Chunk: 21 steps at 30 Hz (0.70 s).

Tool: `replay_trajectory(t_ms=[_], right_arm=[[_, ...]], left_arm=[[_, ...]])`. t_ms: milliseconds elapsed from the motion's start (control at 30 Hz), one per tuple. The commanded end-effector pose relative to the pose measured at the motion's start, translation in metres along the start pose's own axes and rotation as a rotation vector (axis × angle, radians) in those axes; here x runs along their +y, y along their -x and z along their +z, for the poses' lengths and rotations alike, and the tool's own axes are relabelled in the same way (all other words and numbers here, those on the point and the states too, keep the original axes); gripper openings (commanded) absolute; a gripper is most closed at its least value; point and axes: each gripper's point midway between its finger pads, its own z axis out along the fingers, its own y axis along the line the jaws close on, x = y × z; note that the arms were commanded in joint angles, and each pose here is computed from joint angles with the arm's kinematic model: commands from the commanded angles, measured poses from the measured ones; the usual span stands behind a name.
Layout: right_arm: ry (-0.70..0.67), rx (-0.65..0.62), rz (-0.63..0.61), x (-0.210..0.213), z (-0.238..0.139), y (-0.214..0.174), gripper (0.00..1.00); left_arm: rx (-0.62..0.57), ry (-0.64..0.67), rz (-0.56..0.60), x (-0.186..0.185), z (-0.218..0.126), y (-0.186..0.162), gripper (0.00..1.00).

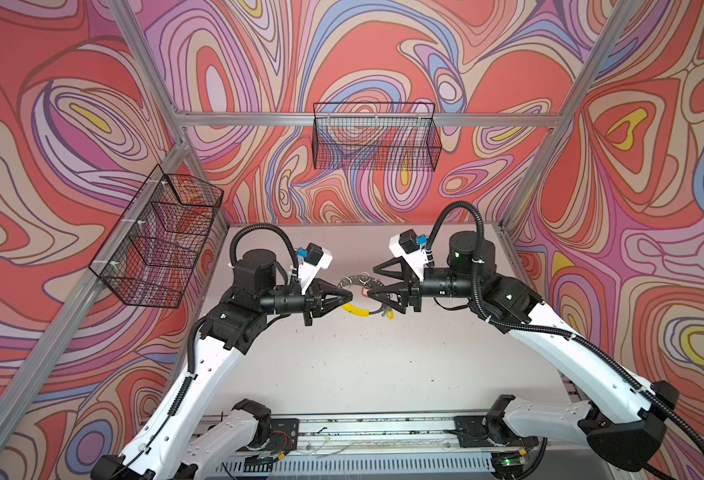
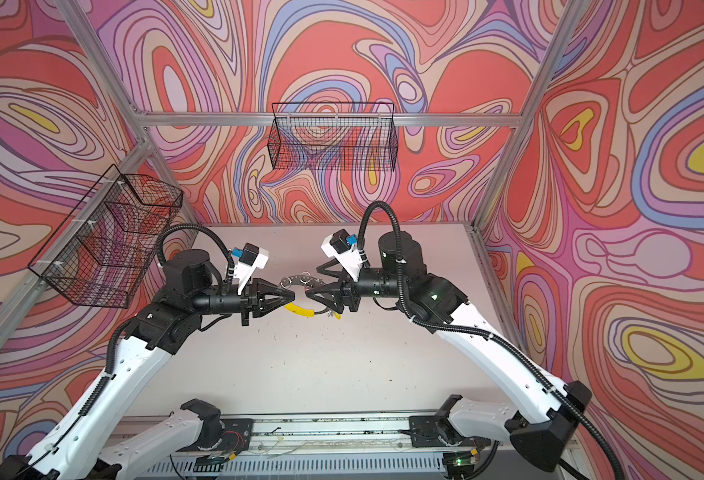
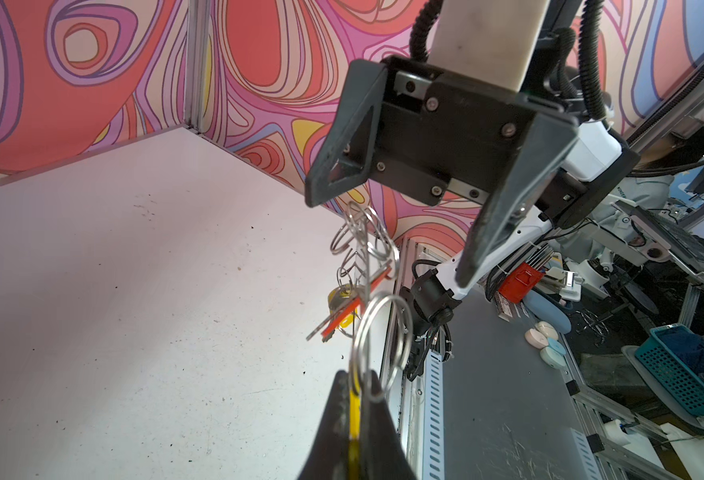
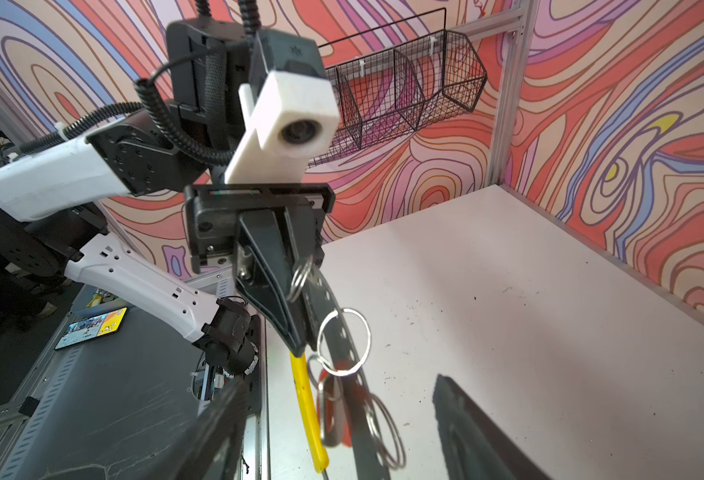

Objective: Put the keys on the keyring

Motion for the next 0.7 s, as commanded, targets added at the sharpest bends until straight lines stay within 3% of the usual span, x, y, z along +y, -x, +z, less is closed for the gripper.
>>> replay_trajectory(t_ms=[0, 233, 667], right_arm=[[0.046, -0.032, -0.026, 0.005, 0.000, 0.006, 0.75], [0.095, -0.030, -0.013, 0.002, 0.014, 0.001, 0.72], [0.069, -0.004, 0.028, -0.006, 0.019, -0.017, 0.47]], left_arm=[[-0.023, -0.042, 0.029, -0.010, -0.004, 0.006, 0.00], [-0.018, -0.097, 0.020, -0.018, -0.004, 0.005, 0.00], [-0.034, -0.065, 0.026, -0.015, -0.005, 0.009, 0.00]])
